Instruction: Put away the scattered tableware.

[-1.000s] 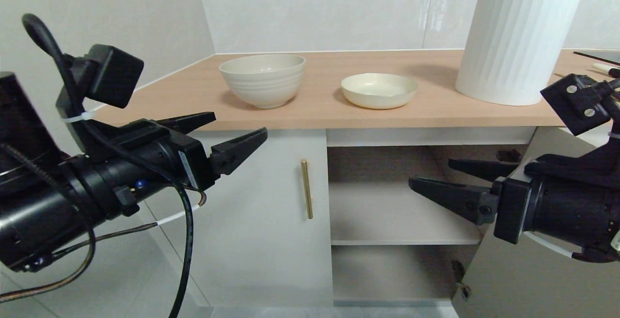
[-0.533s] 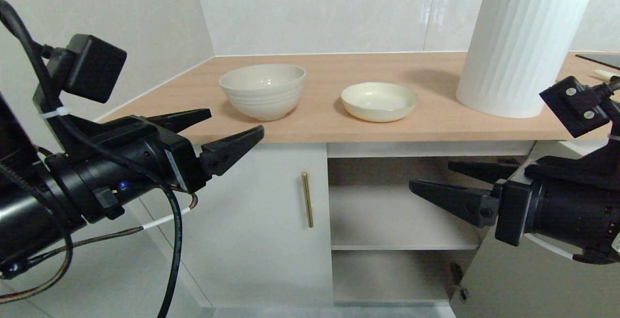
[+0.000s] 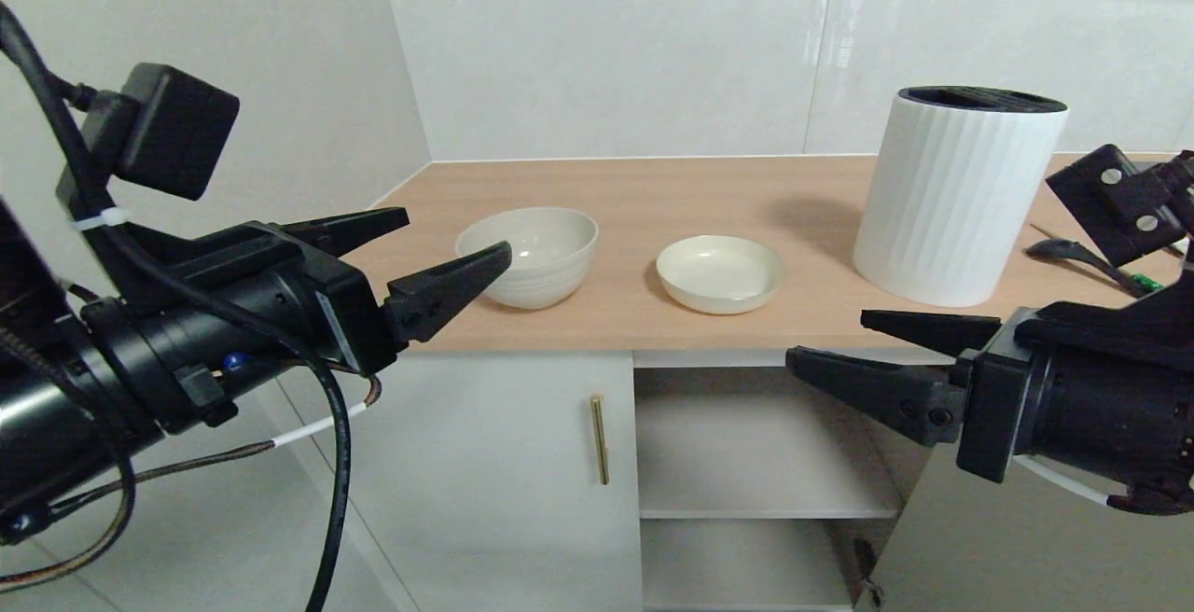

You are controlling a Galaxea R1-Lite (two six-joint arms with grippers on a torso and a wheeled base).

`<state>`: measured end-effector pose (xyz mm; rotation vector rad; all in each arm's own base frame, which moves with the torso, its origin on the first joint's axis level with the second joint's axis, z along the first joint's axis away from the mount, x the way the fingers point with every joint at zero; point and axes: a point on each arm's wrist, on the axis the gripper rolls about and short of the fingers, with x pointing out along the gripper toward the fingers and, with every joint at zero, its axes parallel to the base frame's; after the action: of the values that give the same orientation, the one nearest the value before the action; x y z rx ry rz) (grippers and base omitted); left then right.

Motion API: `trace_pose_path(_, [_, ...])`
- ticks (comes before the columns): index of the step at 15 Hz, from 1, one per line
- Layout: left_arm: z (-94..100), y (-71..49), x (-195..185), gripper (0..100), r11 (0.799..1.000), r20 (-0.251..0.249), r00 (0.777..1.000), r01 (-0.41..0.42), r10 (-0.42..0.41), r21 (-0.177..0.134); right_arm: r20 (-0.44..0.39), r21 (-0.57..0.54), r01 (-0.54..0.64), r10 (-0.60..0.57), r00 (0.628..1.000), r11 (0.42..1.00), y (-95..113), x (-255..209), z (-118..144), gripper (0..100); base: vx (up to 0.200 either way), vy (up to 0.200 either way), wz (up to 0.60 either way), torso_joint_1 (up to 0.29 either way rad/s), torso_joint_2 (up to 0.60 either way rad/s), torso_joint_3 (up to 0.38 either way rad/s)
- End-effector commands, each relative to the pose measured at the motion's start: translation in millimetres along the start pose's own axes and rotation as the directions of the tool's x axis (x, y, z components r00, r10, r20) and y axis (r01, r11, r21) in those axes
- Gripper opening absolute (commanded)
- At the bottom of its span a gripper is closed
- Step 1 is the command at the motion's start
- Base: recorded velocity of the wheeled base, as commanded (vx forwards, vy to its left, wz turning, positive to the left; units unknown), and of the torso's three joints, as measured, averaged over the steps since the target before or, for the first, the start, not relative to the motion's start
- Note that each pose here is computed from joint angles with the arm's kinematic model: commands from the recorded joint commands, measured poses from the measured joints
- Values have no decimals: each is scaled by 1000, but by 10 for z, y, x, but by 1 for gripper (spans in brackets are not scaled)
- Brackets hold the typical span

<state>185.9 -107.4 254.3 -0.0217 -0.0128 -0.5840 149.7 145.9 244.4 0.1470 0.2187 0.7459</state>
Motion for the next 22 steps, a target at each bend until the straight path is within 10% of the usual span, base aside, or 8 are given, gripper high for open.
trace_pose_path(1, [-35, 3, 37, 100, 1000, -15, 1000, -1, 1, -1, -4, -1, 1, -1, 1000, 1000, 0, -2, -12, 100, 0, 0, 0, 163, -461, -310])
trace_pose_path(5, [7, 71, 130, 100, 997, -23, 997, -79, 79, 21, -4, 3, 49, -49, 999, 999, -79, 167, 38, 100, 0, 0, 0, 86, -259, -172])
trace_pose_path(13, [127, 512, 547, 100, 946, -243, 916, -323, 320, 29, -76, -63, 389, -393, 917, 919, -420, 932, 608, 100, 0, 0, 0, 3, -8, -5])
trace_pose_path(22, [289, 661, 887, 100, 899, -466, 816, -429, 341, -93, -140, -80, 393, -401, 905, 916, -398, 946, 662, 100, 0, 0, 0, 0, 0, 0])
